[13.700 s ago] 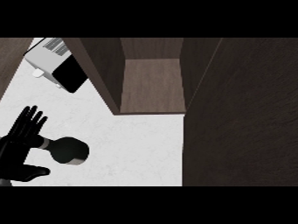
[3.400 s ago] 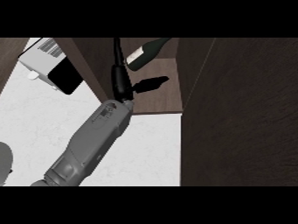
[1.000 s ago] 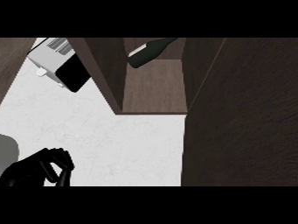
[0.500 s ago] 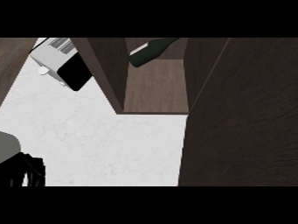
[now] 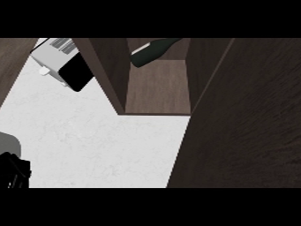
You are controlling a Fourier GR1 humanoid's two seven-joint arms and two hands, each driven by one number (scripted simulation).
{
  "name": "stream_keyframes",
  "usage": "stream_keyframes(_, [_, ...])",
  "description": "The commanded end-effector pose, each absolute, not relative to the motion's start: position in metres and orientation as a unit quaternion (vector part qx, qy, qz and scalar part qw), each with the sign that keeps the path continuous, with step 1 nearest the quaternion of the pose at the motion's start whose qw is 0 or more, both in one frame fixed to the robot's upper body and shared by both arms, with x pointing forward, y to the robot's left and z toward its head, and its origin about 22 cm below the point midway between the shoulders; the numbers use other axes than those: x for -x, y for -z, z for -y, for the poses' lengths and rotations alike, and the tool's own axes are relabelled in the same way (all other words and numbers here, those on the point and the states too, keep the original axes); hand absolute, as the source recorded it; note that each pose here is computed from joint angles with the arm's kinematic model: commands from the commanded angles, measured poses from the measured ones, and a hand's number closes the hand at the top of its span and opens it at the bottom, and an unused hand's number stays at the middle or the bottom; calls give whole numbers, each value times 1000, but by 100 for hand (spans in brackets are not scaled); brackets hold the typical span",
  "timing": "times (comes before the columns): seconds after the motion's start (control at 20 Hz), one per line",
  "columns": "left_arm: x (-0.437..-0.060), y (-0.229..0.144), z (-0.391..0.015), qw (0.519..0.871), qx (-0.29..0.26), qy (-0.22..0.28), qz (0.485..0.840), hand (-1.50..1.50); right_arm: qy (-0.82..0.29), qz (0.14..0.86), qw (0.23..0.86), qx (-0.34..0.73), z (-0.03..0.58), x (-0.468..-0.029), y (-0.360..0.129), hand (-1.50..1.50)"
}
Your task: Pick up the wine, place it into the cabinet and close the cabinet
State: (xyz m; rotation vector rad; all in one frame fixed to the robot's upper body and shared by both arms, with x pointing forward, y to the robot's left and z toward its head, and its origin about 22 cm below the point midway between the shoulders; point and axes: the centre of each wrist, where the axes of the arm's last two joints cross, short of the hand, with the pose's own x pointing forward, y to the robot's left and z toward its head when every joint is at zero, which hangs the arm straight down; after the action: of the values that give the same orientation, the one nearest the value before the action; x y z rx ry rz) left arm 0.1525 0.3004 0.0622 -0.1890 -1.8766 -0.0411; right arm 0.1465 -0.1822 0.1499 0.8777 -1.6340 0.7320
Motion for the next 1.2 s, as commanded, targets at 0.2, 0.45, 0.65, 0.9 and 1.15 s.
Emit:
stream_keyframes(0.2, [-150,-68,-319,584,77,19,808,150,-332,691,506,-394,122,-161,-197,150])
stream_keyframes(0.45, [-119,-57,-323,588,85,20,804,150,-314,691,516,-398,89,-169,-208,150])
stream_keyframes(0.65, [-137,-66,-324,595,91,21,798,150,-301,691,523,-398,62,-192,-226,150])
stream_keyframes(0.9, [-132,-61,-336,588,88,19,803,150,-281,686,542,-396,32,-219,-235,150])
stream_keyframes(1.15, [-140,-68,-322,583,85,24,808,150,-252,696,538,-404,20,-252,-239,150])
